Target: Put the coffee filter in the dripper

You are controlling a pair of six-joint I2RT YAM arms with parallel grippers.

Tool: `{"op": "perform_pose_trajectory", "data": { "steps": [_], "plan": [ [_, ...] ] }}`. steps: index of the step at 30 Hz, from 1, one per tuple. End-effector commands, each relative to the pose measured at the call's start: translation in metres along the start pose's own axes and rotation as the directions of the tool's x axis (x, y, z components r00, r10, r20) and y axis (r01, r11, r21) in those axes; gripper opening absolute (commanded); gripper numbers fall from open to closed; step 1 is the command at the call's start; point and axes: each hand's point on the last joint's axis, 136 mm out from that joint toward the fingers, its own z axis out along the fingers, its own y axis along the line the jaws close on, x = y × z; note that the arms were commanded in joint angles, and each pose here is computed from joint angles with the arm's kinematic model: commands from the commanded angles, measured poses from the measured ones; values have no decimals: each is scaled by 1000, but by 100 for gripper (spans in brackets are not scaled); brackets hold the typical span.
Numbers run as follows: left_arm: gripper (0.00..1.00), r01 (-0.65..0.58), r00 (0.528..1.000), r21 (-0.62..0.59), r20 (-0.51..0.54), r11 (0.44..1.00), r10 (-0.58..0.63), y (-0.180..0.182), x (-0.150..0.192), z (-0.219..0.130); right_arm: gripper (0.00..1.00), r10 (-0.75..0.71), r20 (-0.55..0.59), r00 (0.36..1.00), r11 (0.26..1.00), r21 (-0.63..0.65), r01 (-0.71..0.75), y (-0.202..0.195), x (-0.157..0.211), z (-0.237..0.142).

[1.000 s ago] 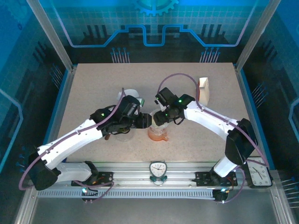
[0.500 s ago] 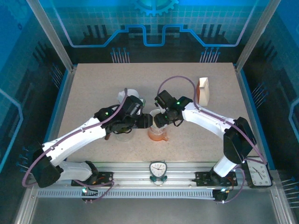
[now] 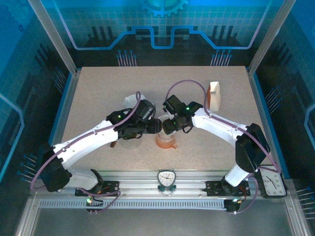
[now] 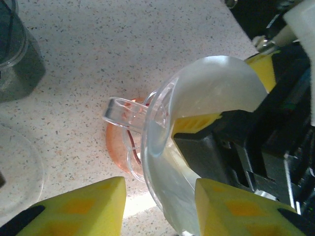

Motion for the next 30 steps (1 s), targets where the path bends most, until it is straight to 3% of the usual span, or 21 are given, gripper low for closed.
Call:
{"op": "perform_pose_trajectory", "data": {
  "steps": [1,18,30],
  "plan": [
    [42,-28,999,3,38,1000,28,-7,-13,0,66,0,-17,1000,1000,24,1,-2,6,9],
    [36,10,999,-23,48,1000,-9,4,-23,14,66,2,-14,1000,1000,22,-2,-2,6,9],
    [15,19,999,-21,39,1000,-18,6,-23,19,67,3,-13,1000,1000,23,-2,-2,7,9]
  ]
}}
